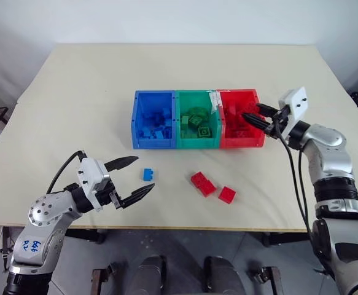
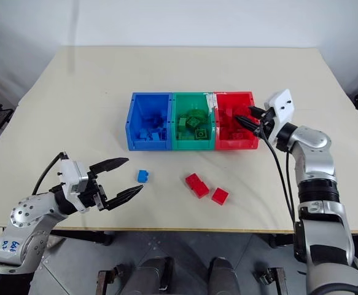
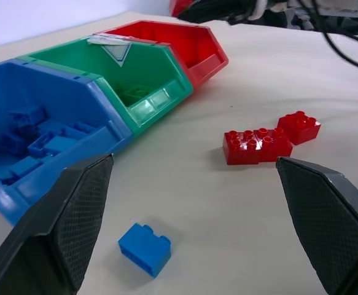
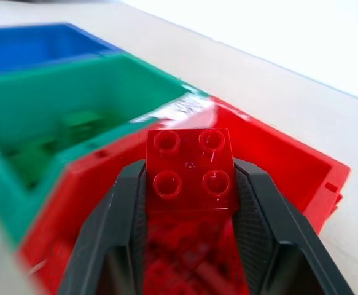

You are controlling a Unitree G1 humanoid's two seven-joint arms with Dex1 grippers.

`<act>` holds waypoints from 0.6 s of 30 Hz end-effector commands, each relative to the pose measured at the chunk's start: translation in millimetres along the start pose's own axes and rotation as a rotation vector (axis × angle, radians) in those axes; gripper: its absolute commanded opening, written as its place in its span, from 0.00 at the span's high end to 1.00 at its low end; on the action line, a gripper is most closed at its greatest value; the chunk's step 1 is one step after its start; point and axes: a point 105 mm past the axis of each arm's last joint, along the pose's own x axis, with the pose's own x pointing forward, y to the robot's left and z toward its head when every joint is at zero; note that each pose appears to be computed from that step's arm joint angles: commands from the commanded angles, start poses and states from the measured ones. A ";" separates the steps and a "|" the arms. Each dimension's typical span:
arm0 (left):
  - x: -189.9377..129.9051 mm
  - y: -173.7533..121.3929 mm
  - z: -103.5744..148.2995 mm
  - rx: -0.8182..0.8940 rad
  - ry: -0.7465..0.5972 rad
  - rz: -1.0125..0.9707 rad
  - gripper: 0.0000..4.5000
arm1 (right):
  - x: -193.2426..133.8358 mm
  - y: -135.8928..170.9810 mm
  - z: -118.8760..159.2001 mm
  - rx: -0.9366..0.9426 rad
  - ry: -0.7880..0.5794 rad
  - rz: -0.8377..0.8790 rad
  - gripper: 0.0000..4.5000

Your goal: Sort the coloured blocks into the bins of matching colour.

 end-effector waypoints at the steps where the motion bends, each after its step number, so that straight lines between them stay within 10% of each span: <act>1: -0.1 -0.6 12.5 0.027 -0.033 0.004 0.00 | 1.6 -6.9 9.3 -0.013 -0.038 -0.023 0.38; 6: 0.0 -5.0 10.3 0.036 -0.009 -0.021 0.00 | -16.3 -9.0 15.6 -0.046 -0.088 0.018 0.01; 18: 28.6 -25.2 -11.4 0.069 0.058 -0.324 0.00 | -162.0 20.9 -32.1 -0.076 0.196 0.216 0.01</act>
